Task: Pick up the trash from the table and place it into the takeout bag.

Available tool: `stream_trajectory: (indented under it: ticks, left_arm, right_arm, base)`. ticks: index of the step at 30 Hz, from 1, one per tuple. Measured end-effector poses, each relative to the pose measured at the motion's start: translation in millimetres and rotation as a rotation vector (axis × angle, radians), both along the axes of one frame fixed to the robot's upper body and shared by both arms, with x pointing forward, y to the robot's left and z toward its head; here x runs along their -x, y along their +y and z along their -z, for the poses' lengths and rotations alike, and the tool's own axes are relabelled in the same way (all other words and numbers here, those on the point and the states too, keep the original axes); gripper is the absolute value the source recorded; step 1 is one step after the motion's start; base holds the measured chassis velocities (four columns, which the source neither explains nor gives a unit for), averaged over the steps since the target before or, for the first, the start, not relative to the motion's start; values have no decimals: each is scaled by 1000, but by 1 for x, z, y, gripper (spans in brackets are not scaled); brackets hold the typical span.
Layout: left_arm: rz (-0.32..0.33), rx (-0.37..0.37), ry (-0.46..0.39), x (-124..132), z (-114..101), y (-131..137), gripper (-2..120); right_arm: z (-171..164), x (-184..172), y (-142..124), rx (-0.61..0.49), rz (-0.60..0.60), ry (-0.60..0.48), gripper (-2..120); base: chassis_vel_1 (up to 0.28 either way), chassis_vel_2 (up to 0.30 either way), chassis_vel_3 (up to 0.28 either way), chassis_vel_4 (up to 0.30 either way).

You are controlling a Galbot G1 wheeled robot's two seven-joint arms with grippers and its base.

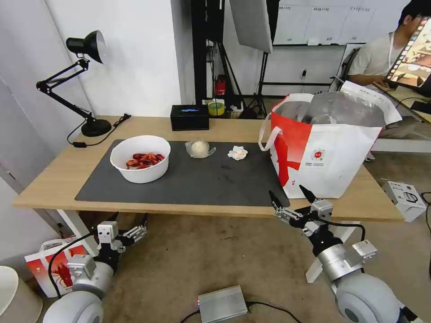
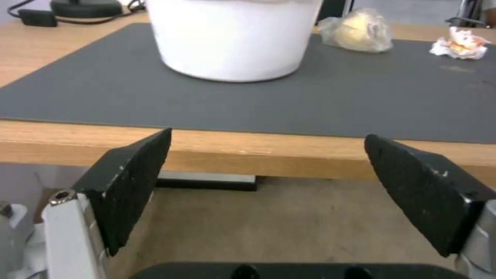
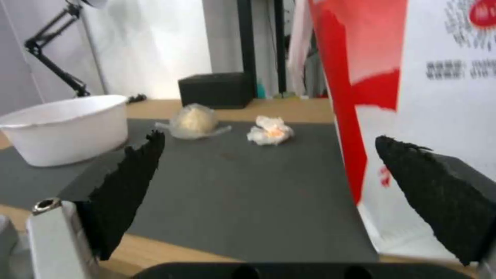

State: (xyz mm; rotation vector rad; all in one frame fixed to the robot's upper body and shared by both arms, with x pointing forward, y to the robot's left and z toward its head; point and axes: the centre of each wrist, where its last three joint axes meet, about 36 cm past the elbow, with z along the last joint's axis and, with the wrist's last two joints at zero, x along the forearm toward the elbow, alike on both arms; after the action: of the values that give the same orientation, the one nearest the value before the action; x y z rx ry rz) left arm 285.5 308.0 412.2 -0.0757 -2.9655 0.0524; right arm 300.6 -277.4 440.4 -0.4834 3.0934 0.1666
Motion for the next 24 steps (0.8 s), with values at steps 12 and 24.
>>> stream_trajectory:
  ticks: [12, 24]
  left_arm:
    - [-28, -26, 3, -3, 0, 7, 100]
    - [-30, -30, 6, -4, 0, 10, 100]
  right_arm:
    - [12, 8, -4, -2, 9, 40, 100]
    - [12, 22, -4, -11, 76, 96, 100]
  base:
    - [0, 0, 0, 0]
    - [0, 0, 0, 0]
